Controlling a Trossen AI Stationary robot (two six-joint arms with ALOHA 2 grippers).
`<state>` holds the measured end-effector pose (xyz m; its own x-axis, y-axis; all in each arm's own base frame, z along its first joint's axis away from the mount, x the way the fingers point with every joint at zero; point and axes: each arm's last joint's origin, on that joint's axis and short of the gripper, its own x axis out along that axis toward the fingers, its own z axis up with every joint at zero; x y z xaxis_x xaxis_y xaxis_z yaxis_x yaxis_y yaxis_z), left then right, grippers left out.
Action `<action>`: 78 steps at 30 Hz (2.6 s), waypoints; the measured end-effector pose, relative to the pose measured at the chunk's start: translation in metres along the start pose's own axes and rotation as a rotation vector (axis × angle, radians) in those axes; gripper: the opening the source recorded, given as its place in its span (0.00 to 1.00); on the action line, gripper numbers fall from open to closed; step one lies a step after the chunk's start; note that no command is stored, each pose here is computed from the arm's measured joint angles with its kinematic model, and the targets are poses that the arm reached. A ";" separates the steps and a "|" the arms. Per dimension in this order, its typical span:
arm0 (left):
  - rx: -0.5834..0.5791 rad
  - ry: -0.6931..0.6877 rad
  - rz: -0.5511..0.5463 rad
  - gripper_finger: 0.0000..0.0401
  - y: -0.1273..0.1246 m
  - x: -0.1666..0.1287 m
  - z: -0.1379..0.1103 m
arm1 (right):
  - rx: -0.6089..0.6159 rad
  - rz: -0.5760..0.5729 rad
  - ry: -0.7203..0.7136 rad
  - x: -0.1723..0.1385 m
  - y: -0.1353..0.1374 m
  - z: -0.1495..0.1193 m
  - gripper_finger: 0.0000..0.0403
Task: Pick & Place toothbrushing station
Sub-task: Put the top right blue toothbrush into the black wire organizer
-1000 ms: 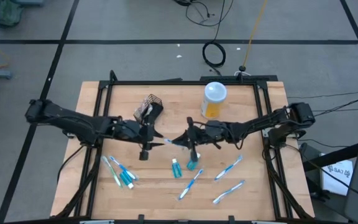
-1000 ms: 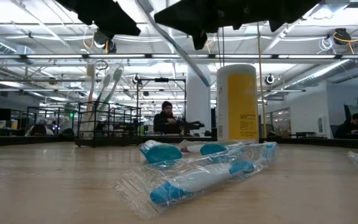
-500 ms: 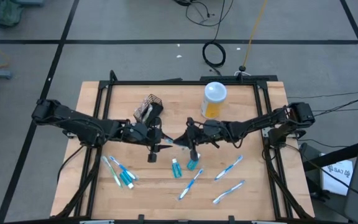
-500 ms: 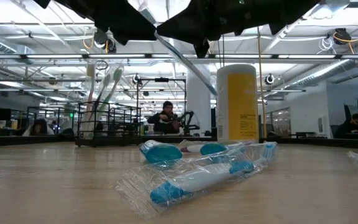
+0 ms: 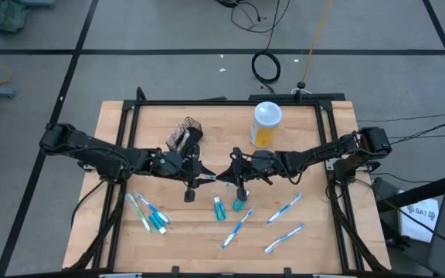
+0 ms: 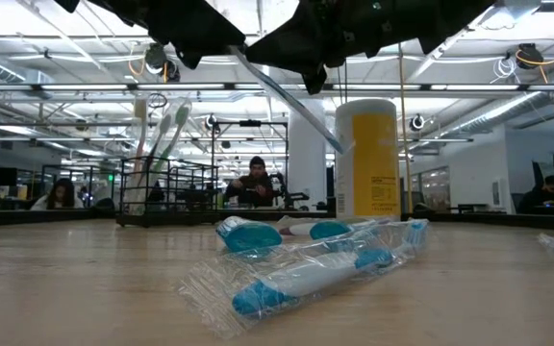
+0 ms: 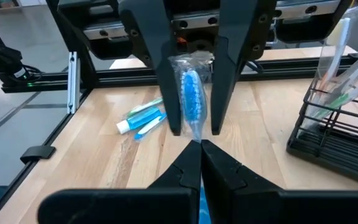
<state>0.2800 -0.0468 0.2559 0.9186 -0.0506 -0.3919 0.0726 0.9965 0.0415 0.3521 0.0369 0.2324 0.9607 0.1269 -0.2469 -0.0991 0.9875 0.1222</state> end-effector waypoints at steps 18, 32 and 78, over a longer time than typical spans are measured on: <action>-0.025 0.072 0.059 0.11 0.002 0.000 -0.007 | -0.007 -0.035 0.032 -0.005 0.000 0.001 0.22; -0.006 0.193 0.429 0.11 0.045 -0.072 0.075 | -0.013 -0.176 0.105 -0.029 -0.004 0.007 0.30; -0.569 0.716 0.497 0.17 0.228 -0.077 0.022 | -0.004 -0.184 0.125 -0.030 -0.007 0.000 0.29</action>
<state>0.2344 0.1829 0.3159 0.3360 0.2405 -0.9107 -0.6158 0.7877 -0.0192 0.3240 0.0262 0.2388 0.9231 -0.0448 -0.3818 0.0732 0.9955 0.0602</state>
